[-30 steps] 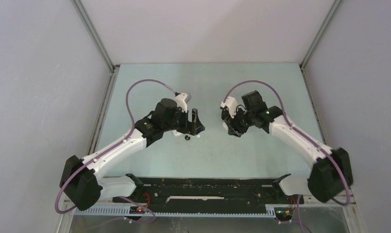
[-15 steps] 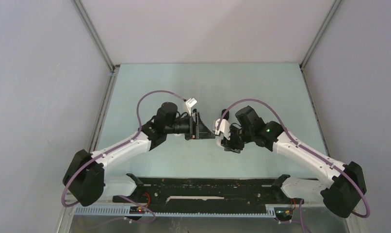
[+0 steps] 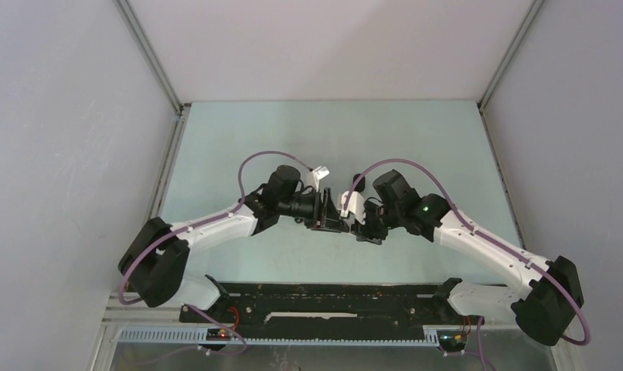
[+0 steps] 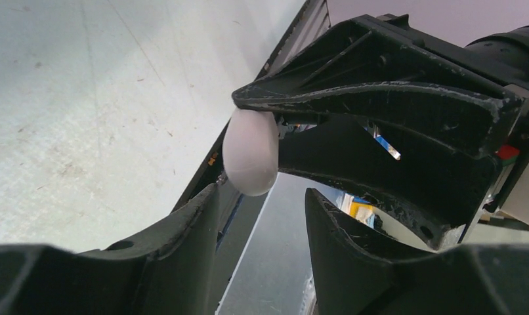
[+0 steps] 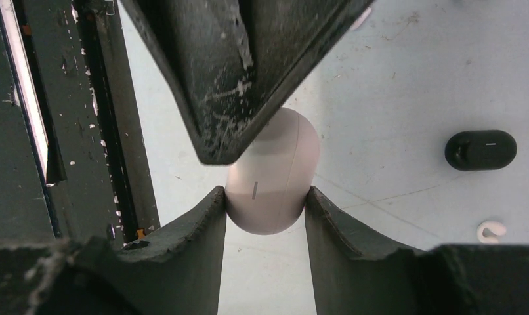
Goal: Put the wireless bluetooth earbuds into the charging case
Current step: Pass from the right arm to the left
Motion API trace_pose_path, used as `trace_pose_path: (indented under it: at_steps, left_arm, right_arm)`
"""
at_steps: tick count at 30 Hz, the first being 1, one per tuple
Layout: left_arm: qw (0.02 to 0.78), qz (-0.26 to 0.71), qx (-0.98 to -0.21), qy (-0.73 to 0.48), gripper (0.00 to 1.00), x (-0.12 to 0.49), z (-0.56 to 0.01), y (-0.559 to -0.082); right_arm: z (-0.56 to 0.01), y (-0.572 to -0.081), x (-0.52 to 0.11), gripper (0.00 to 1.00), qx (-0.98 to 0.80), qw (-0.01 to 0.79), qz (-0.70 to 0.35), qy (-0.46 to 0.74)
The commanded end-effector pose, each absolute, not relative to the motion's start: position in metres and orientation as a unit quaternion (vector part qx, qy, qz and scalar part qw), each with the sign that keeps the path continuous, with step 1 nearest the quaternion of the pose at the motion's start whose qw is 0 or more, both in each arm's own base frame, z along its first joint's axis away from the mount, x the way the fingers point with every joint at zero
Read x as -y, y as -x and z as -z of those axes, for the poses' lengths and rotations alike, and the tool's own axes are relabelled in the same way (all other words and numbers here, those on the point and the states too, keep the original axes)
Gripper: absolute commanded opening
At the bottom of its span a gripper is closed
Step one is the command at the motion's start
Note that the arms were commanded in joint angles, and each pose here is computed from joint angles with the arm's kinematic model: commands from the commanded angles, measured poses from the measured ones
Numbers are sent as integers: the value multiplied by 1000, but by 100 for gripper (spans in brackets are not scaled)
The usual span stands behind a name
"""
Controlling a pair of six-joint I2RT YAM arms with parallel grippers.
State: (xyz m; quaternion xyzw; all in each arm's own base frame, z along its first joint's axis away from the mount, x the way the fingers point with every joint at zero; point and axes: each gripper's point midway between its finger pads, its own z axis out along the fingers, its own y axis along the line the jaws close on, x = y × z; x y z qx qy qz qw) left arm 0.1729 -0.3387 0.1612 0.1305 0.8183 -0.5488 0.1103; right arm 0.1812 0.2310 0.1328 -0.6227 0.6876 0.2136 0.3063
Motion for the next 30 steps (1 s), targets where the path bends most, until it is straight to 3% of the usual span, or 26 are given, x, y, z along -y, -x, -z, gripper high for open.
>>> trace_pose_path:
  at_steps: [1, 14, 25, 27, 30]
  left_arm:
    - [102, 575, -797, -155, 53, 354, -182, -170]
    - [73, 596, -784, -156, 46, 368, -181, -169]
    - [61, 606, -776, -164, 26, 372, -180, -168]
    - [67, 602, -778, -167, 22, 371, -178, -169]
    - [76, 599, -779, -172, 15, 370, -176, -170]
  right_arm:
    - [-144, -185, -238, 33, -673, 331, -217, 624]
    - [-143, -181, -240, 33, -672, 325, -231, 624]
    - [-139, -182, -238, 35, -676, 326, -225, 622]
    - [-139, -182, -238, 39, -677, 328, -225, 620]
    - [-143, -182, -239, 54, -680, 333, -232, 611]
